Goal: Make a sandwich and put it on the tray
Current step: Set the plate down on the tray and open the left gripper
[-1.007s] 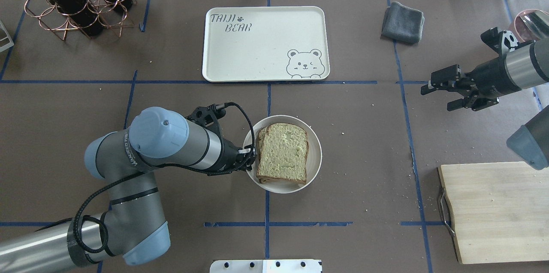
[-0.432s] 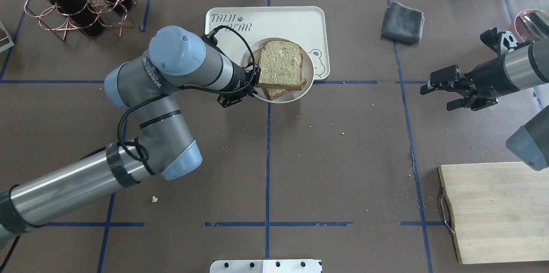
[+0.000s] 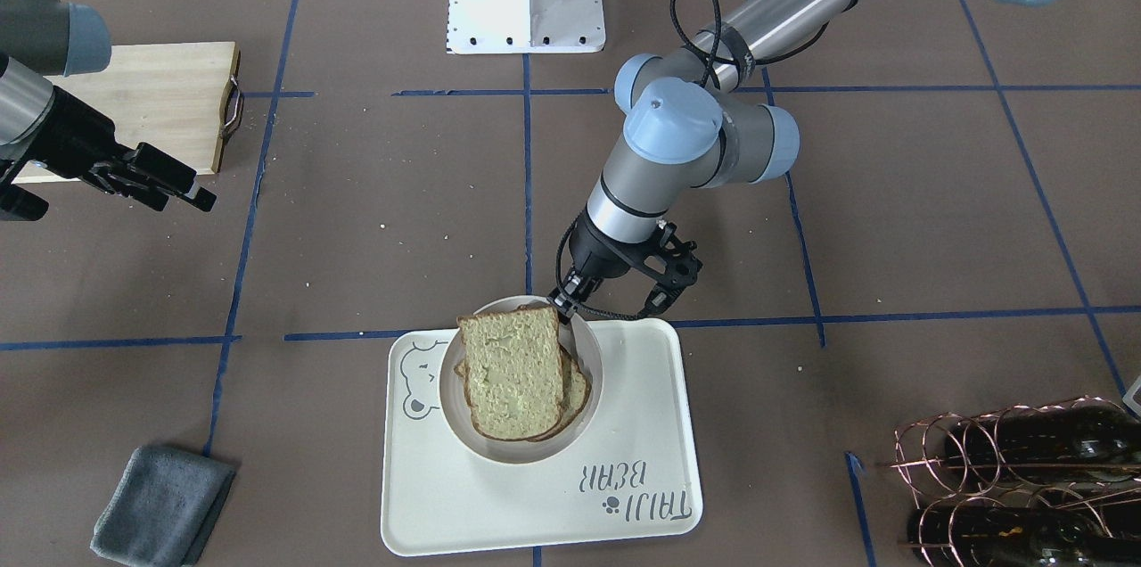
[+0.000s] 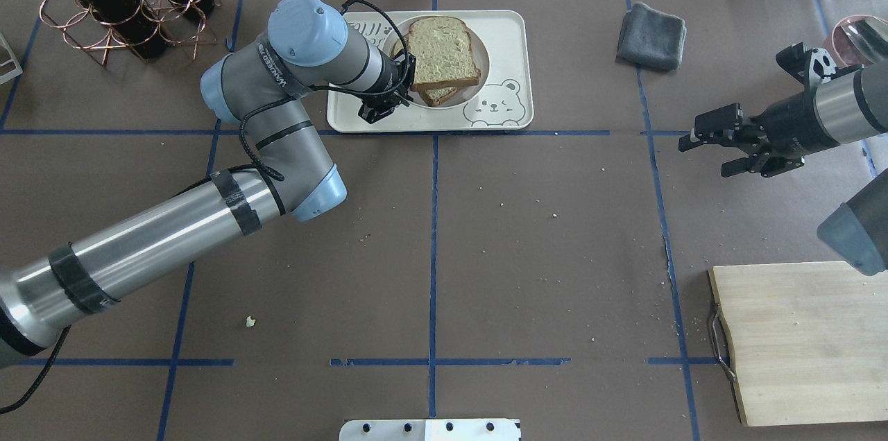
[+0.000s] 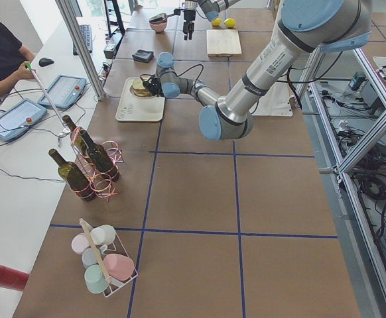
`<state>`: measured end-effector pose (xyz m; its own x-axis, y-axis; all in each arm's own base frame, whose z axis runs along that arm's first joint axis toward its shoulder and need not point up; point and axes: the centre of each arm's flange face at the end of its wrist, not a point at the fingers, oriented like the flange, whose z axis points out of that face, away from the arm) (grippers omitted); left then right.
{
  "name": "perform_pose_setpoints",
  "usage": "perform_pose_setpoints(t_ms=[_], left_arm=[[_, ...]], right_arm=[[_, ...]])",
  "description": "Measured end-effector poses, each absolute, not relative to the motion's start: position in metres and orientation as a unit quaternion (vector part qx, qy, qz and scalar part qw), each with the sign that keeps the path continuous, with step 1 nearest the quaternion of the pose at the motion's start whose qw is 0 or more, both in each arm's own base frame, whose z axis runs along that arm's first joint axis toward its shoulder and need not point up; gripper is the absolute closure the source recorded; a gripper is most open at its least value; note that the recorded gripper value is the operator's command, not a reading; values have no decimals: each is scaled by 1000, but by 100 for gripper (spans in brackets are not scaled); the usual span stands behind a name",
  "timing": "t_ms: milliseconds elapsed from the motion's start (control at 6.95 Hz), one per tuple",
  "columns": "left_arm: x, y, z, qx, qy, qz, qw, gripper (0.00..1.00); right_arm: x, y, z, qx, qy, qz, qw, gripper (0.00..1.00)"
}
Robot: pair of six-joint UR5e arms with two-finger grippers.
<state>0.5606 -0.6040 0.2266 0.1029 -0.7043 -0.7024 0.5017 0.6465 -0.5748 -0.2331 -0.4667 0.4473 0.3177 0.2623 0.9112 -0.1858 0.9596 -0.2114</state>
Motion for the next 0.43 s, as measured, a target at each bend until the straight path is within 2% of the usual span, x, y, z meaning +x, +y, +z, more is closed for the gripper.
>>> perform_pose_setpoints(t_ms=[288, 432], left_arm=[[567, -614, 236, -94, 533, -410, 734, 93], [569, -616, 238, -93, 534, -410, 734, 87]], right_arm=[[-234, -467, 448, -31, -566, 140, 812, 0], [-235, -467, 448, -30, -565, 140, 812, 0]])
